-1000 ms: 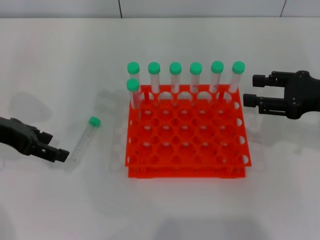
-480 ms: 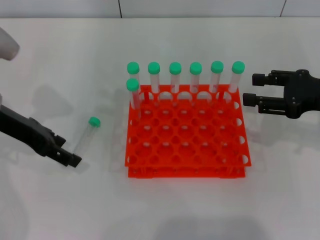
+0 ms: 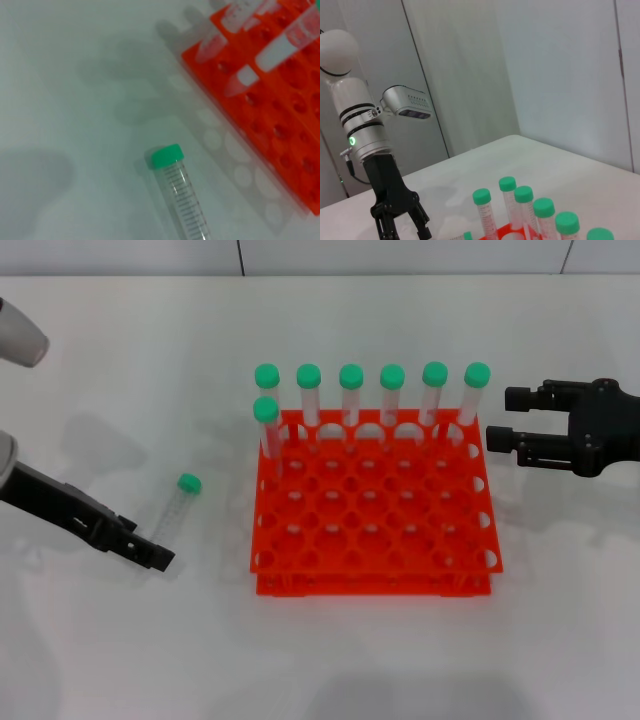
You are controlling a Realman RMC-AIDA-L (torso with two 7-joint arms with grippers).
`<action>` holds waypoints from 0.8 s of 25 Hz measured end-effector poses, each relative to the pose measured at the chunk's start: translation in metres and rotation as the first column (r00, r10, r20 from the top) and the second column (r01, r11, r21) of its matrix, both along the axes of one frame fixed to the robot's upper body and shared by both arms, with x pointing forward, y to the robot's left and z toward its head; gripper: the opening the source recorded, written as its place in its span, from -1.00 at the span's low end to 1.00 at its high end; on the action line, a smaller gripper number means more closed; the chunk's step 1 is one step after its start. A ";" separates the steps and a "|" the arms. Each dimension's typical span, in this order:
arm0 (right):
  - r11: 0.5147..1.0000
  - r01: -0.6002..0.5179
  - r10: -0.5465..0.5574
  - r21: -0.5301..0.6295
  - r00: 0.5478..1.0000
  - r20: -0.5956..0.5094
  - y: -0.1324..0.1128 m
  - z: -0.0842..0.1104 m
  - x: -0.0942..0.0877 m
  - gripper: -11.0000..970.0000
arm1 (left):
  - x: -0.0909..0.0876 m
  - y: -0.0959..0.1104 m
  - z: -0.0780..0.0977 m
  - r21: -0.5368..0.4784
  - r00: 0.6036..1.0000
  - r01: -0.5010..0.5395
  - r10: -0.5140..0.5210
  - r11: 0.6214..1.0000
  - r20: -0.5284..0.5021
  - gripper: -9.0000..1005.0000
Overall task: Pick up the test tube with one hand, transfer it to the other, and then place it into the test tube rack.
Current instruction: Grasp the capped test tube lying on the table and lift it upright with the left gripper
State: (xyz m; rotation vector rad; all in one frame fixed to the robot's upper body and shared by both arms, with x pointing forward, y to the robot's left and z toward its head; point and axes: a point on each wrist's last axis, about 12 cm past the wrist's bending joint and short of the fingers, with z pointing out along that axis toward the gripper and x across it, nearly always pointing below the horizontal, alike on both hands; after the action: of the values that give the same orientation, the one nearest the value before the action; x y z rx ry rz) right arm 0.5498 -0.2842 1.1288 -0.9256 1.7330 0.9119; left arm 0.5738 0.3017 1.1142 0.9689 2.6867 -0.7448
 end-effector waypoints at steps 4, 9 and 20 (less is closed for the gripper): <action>1.000 0.000 0.000 -0.002 1.000 0.002 -0.001 0.000 0.000 0.34 | 0.000 -0.002 -0.001 -0.002 1.000 -0.005 0.005 1.000 -0.001 0.75; 1.000 0.007 -0.007 0.004 1.000 0.006 -0.002 0.001 0.000 0.34 | 0.001 -0.002 -0.001 0.000 1.000 -0.004 0.004 1.000 0.001 0.75; 1.000 0.005 -0.005 0.004 1.000 0.011 -0.002 0.001 0.000 0.33 | 0.004 0.000 0.003 0.016 1.000 -0.006 0.006 1.000 0.008 0.74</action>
State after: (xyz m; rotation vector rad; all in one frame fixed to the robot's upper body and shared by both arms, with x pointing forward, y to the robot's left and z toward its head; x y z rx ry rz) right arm 0.5496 -0.2859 1.1295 -0.9213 1.7230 0.9049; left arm 0.5777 0.3017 1.1176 0.9653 2.6920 -0.7179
